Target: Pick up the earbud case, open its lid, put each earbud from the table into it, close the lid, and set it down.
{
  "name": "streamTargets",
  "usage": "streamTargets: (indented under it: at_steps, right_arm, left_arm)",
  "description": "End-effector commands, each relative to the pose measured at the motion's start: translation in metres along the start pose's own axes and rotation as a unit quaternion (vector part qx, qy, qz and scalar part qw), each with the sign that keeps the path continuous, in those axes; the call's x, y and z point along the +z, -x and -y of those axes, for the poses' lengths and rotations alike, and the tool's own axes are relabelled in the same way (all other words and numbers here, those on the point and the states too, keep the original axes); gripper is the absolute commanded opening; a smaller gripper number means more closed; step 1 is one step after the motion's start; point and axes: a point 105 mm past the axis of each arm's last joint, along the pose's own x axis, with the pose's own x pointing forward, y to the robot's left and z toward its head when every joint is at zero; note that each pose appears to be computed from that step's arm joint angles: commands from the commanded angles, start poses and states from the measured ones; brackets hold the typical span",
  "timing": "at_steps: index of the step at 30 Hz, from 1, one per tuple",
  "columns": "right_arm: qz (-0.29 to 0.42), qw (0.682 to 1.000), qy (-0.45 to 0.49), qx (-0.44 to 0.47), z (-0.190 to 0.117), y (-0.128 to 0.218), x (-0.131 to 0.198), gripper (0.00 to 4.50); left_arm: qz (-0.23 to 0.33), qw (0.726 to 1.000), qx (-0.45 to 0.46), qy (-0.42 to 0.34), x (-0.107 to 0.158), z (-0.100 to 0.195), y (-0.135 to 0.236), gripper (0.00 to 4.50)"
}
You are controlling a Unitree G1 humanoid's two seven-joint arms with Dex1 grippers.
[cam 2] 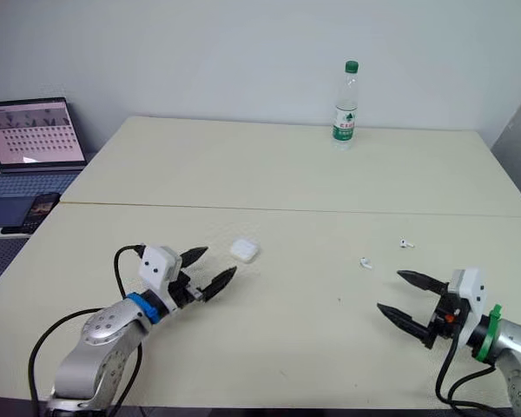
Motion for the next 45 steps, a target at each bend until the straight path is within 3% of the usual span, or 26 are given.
streamTargets:
  at_steps: [1, 10, 22, 27, 29, 32, 38, 45]
  right_arm:
    - [0.034, 0.999, 0.02, 0.012, -0.012, -0.011, 0.024, 4.47]
    - [0.049, 0.998, 0.032, 0.017, -0.022, -0.021, 0.039, 4.47]
    - [0.043, 0.998, 0.043, 0.009, -0.017, -0.016, 0.038, 4.47]
    - [0.046, 0.998, 0.046, 0.004, -0.017, -0.017, 0.036, 4.5]
    - [0.047, 0.998, 0.045, 0.004, -0.018, -0.018, 0.034, 4.5]
    - [0.063, 0.997, 0.035, -0.022, -0.012, -0.02, 0.036, 4.5]
    - [0.084, 0.989, -0.028, -0.119, 0.013, -0.039, 0.05, 4.5]
    - [0.074, 0.984, -0.127, -0.102, 0.019, -0.066, 0.083, 4.5]
  left_arm:
    - [0.01, 1.0, 0.006, -0.007, 0.004, 0.003, -0.012, 4.5]
    - [-0.008, 1.0, 0.01, 0.013, -0.004, 0.011, -0.041, 4.5]
    - [-0.042, 0.999, 0.016, -0.012, -0.015, 0.008, -0.043, 4.5]
    - [-0.043, 0.999, 0.02, -0.005, -0.016, 0.008, -0.043, 3.01]
    - [-0.042, 0.999, 0.02, -0.006, -0.015, 0.008, -0.042, 2.75]
    - [-0.015, 1.0, 0.018, 0.001, -0.003, 0.007, -0.043, 2.75]
    - [0.09, 0.996, -0.019, -0.008, 0.045, 0.011, -0.057, 2.75]
    - [0.177, 0.969, -0.169, -0.04, 0.092, 0.052, -0.082, 2.75]
